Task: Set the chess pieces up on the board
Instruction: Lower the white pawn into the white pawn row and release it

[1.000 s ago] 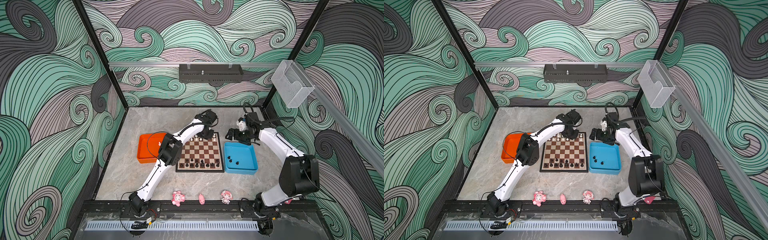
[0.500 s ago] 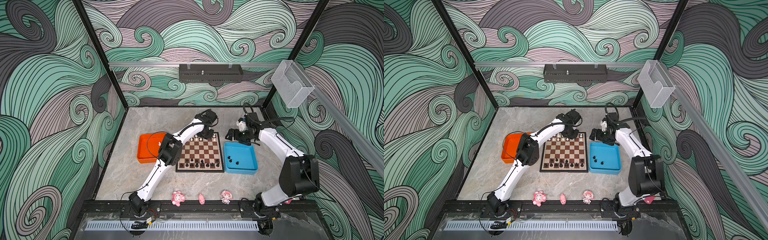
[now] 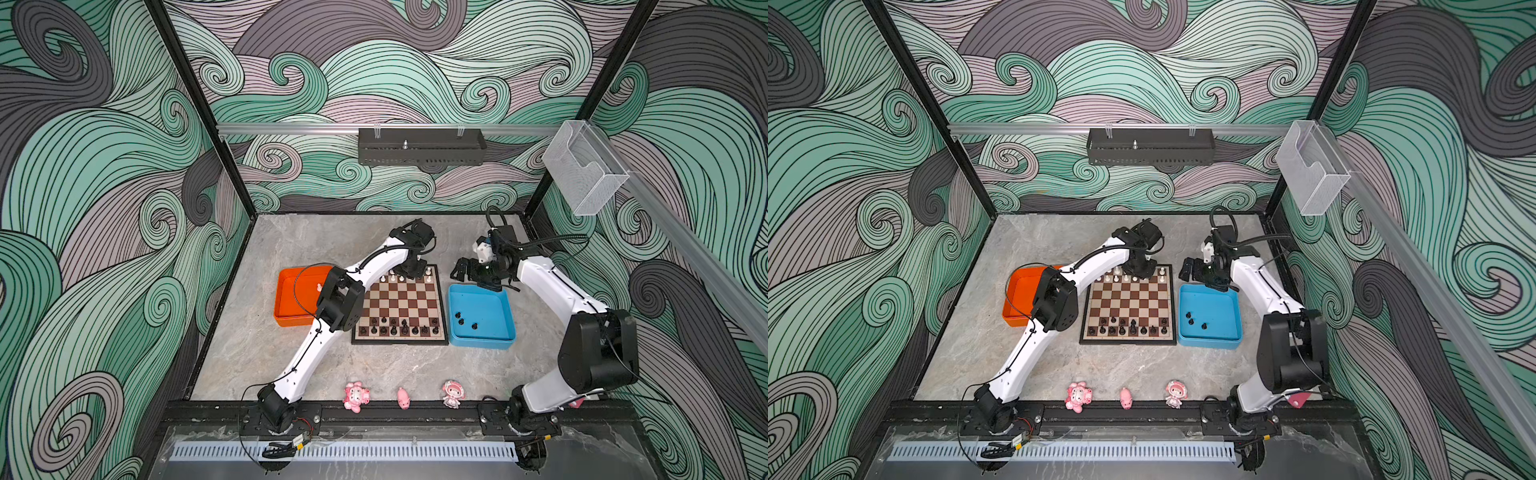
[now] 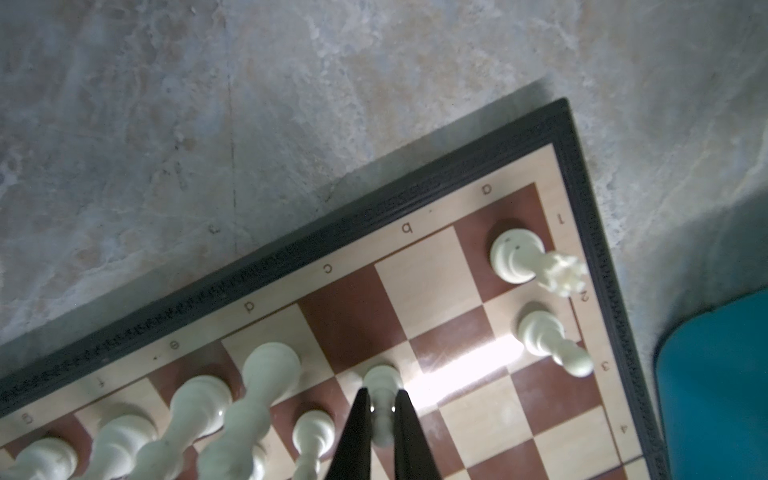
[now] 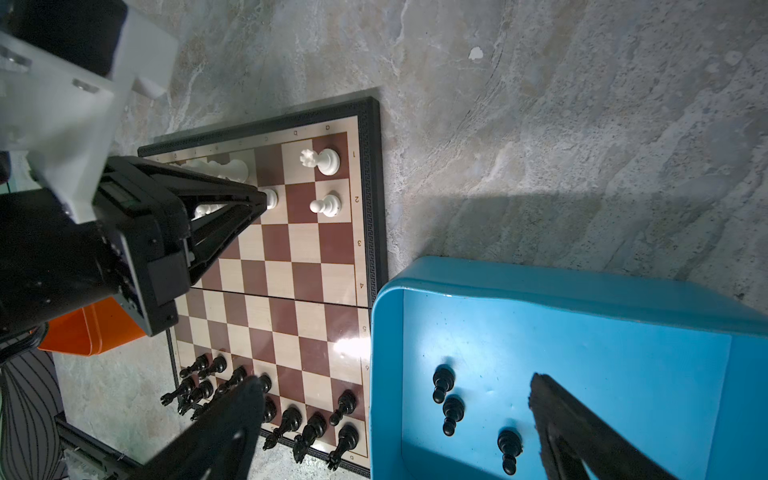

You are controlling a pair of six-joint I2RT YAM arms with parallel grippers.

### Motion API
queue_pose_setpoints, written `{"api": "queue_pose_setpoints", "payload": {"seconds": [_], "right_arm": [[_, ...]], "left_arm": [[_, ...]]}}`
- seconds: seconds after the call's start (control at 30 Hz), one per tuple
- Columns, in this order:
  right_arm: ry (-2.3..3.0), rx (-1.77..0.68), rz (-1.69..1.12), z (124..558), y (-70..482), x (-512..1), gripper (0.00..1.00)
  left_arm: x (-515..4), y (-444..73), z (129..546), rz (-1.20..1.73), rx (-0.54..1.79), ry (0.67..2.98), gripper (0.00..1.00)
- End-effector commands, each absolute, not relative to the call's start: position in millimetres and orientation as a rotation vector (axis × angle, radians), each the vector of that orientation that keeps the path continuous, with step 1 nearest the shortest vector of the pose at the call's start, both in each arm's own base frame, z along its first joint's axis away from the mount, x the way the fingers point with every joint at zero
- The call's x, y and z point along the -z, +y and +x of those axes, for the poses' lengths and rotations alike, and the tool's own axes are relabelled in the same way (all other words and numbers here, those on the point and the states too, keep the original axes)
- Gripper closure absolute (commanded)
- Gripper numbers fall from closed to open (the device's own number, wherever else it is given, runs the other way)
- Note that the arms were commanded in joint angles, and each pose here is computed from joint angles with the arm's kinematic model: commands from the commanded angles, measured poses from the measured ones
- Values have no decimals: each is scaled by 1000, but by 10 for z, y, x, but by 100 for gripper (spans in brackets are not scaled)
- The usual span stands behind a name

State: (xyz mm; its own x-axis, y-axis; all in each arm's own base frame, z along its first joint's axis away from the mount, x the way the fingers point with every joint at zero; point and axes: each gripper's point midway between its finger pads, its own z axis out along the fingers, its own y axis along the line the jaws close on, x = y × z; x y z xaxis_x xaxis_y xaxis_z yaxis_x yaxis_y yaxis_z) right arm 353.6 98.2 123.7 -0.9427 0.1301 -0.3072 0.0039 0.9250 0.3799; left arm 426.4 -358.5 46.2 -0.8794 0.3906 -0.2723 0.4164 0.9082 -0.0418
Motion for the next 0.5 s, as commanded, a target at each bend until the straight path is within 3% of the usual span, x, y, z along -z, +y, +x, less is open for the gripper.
{"api": "queue_pose_setpoints", "payload": {"seconds": [0.0, 0.47], "right_arm": [[2759, -553, 87, 3517, 978, -1218, 0], [2760, -552, 89, 3510, 972, -1213, 0]], "left_arm": [[-530, -3570, 4182, 603, 117, 2830, 89], [-598, -3600, 4154, 604, 140, 2827, 89]]}}
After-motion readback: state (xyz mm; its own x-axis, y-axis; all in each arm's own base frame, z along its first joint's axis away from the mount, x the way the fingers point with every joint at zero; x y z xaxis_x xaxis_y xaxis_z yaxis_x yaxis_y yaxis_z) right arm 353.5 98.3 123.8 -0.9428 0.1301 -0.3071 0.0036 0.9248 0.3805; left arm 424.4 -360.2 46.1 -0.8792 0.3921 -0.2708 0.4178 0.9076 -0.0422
